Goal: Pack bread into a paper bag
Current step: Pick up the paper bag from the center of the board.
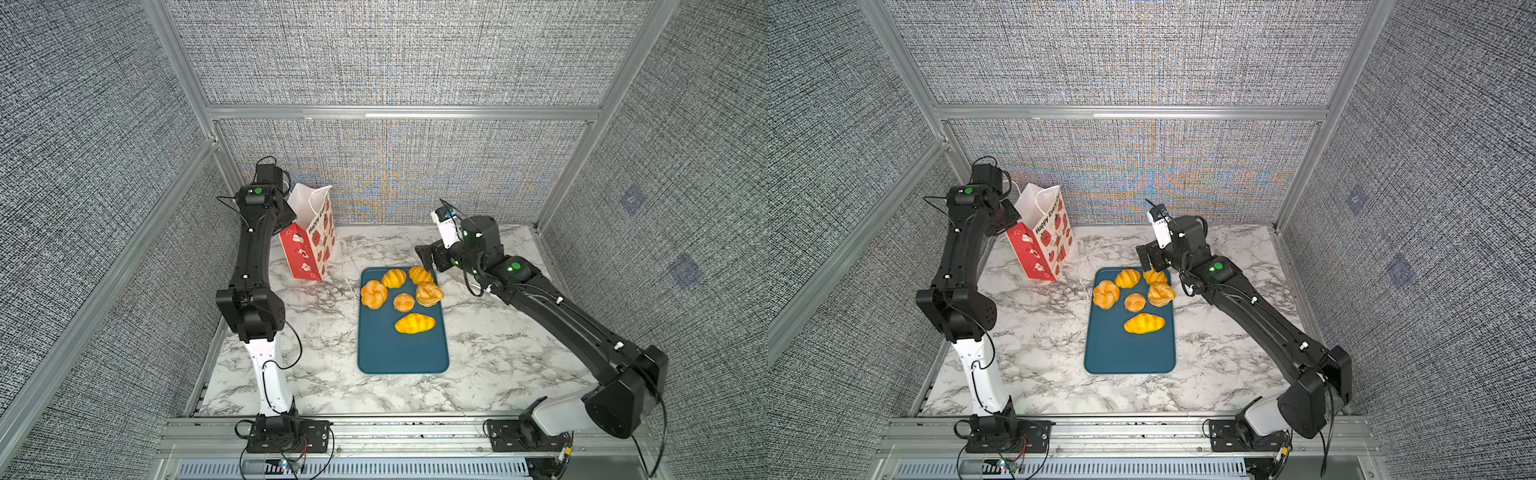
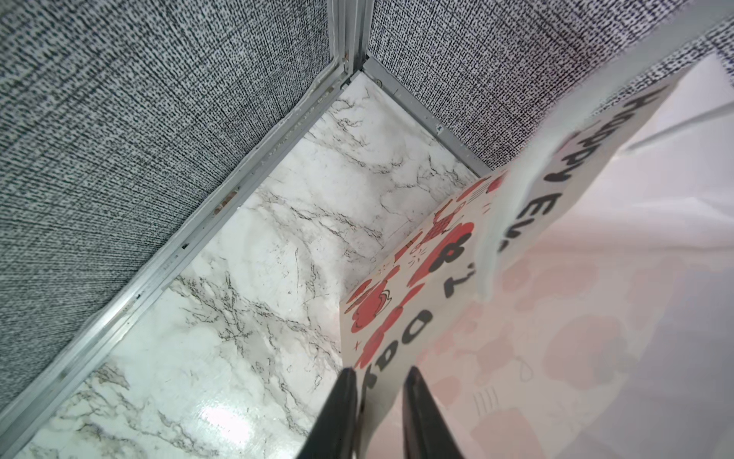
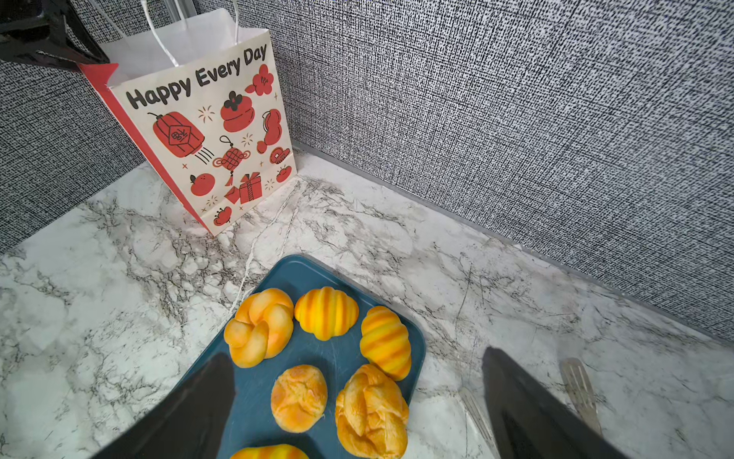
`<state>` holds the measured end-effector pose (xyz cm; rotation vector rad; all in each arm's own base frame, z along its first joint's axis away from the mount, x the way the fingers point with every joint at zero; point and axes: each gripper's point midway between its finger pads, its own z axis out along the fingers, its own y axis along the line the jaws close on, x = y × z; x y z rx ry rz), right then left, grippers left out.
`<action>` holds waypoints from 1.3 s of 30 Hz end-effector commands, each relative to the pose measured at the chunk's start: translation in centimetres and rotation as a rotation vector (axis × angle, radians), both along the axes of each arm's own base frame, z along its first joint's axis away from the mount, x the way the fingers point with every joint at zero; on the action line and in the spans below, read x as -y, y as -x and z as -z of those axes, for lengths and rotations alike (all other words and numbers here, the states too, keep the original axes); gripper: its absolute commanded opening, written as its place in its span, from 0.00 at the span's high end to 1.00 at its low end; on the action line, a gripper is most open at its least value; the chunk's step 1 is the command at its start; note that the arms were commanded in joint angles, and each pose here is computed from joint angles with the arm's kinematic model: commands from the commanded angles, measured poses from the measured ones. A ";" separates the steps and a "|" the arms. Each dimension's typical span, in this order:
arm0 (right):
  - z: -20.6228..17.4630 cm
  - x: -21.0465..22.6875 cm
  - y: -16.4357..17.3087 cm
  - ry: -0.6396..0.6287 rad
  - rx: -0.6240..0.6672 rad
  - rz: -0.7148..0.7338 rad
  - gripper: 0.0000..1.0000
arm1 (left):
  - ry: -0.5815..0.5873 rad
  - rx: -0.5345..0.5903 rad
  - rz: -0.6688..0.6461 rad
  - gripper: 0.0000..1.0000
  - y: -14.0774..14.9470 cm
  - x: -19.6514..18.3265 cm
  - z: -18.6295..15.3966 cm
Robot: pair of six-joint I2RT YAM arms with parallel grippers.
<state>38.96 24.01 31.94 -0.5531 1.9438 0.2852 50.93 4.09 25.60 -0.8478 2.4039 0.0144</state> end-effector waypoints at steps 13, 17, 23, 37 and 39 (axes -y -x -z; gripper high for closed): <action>-0.8 -0.2 0.2 -0.029 0.005 -0.002 0.01 | 0.111 -0.005 0.119 0.98 1.9 2.7 -1.1; -1.0 -0.4 0.4 -0.033 0.004 -0.007 0.01 | 0.101 -0.003 0.141 0.98 3.1 2.7 -2.4; -1.7 -0.9 1.0 -0.043 0.012 -0.015 0.01 | 0.063 0.007 0.157 0.98 5.9 2.4 -4.5; -2.4 -2.1 3.4 -0.070 0.020 -0.017 0.01 | 0.109 -0.018 0.147 0.98 14.8 3.1 -5.7; -2.2 -2.5 3.9 -0.078 0.015 -0.025 0.01 | 0.092 -0.002 0.142 0.98 16.2 2.9 -6.4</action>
